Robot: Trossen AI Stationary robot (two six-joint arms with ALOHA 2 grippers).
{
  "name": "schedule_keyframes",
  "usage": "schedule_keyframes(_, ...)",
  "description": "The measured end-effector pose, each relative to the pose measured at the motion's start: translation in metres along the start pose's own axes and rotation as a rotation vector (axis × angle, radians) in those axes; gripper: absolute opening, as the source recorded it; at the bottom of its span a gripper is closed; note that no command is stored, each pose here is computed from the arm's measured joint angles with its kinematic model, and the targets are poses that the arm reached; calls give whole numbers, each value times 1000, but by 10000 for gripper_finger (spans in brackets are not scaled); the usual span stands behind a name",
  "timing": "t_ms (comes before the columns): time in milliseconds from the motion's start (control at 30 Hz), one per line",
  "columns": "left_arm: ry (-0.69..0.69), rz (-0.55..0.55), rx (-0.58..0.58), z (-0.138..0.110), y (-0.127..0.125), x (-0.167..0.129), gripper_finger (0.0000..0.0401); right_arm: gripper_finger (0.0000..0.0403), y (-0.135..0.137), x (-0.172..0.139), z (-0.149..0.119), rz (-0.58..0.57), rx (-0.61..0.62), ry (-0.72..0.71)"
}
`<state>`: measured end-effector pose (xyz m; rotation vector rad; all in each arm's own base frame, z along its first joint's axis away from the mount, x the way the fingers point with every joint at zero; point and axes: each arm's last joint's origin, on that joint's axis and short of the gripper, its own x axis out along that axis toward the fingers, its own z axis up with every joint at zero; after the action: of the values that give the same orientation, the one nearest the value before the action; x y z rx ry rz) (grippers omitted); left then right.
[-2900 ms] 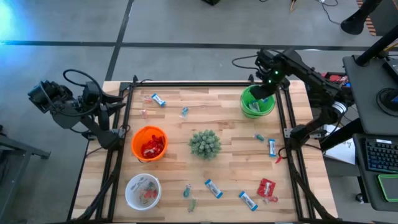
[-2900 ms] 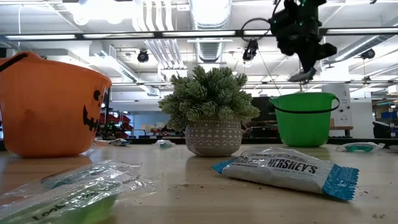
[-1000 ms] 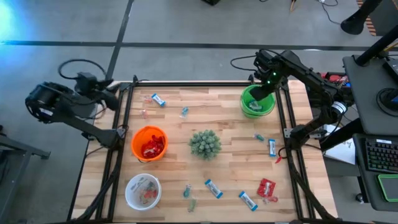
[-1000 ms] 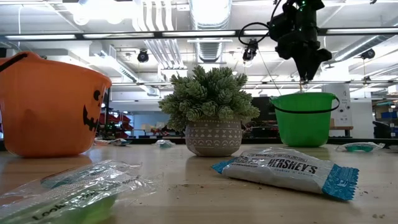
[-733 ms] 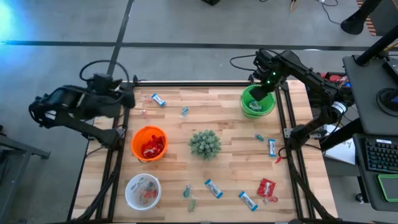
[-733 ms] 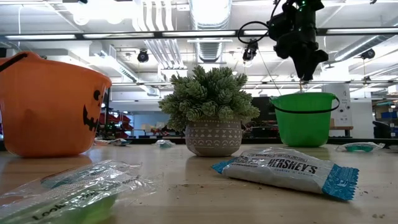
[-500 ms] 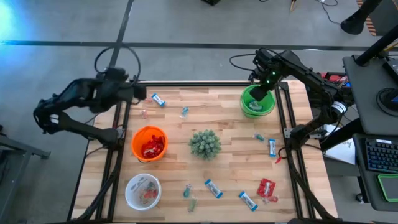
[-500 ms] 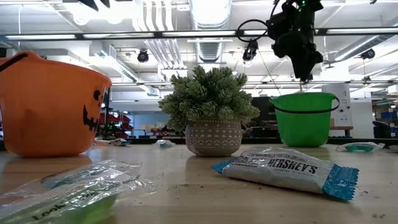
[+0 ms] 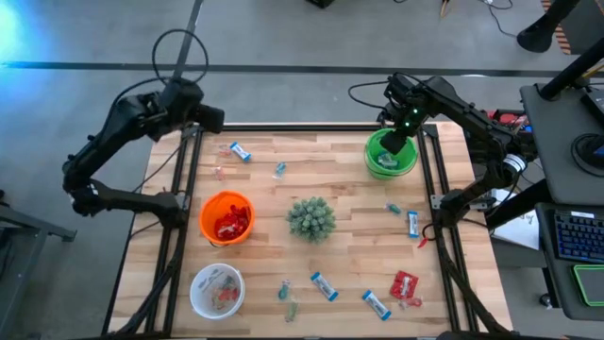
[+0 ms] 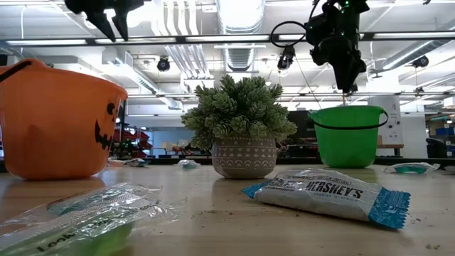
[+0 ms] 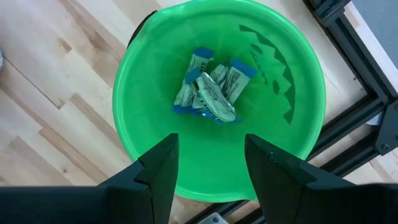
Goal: Sort candy
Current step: Put the orange gummy into the white bucket
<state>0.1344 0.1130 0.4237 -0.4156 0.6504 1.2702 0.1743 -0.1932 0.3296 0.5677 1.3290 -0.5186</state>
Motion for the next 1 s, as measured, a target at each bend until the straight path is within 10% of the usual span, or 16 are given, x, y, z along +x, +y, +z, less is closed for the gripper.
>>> schedule_keyframes(400,277,-236,21,22,28,70,170,173,0,0,0,1,34,2)
schedule_keyframes(1000,691,-248,271,9,19,198,169,173,0,0,0,1,183,-2)
